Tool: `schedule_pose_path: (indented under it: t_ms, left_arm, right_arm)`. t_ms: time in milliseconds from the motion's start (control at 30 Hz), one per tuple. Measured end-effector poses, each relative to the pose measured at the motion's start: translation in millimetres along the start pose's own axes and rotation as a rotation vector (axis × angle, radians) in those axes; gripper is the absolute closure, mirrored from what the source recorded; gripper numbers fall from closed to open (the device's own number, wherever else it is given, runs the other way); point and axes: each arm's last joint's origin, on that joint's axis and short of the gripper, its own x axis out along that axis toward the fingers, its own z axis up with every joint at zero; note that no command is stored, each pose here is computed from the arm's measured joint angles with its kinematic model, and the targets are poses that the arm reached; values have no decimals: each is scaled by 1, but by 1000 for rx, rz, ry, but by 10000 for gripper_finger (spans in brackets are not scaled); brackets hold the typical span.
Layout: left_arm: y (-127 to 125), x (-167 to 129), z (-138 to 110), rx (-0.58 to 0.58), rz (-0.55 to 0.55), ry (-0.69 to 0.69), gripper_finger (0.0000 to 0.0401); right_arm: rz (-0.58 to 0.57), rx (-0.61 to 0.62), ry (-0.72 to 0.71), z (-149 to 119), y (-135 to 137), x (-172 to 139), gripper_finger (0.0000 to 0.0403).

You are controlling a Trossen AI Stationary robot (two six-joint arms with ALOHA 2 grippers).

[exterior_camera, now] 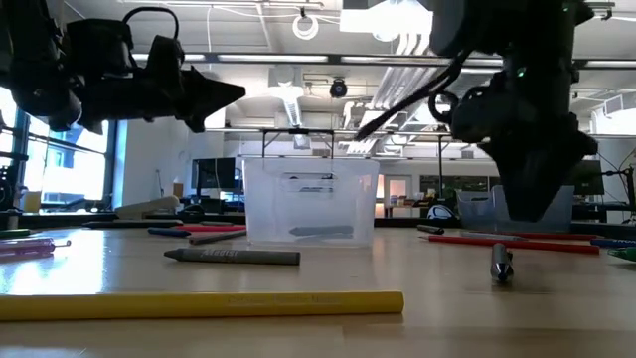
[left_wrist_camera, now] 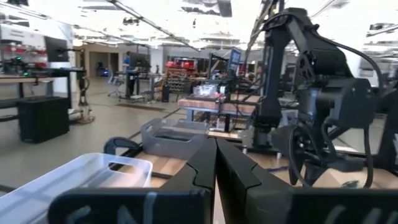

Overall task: Sort crayons/erasers/pens/pencils in bins
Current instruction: Put the bottom red color pencil into the top transparent bin

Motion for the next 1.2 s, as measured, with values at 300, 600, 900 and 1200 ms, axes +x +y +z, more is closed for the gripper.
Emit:
schedule_pose_path:
  t_ms: [300,600,900,1200]
  left_arm:
    - [1,0,-1,-4,25,11,401]
    - [1,0,-2,-6,25,15,401]
    - [1,0,-2,-6,25,15,401]
    - [1,0,-2,-6,24,15,401]
  right_arm:
    - [-67,-29,36,15,-5,19,279]
    - [-63,-62,79,25,-7,28,325]
    - [-53,-54,104,30,-10,29,381]
    - [-31,-51,101,29,-11,24,388]
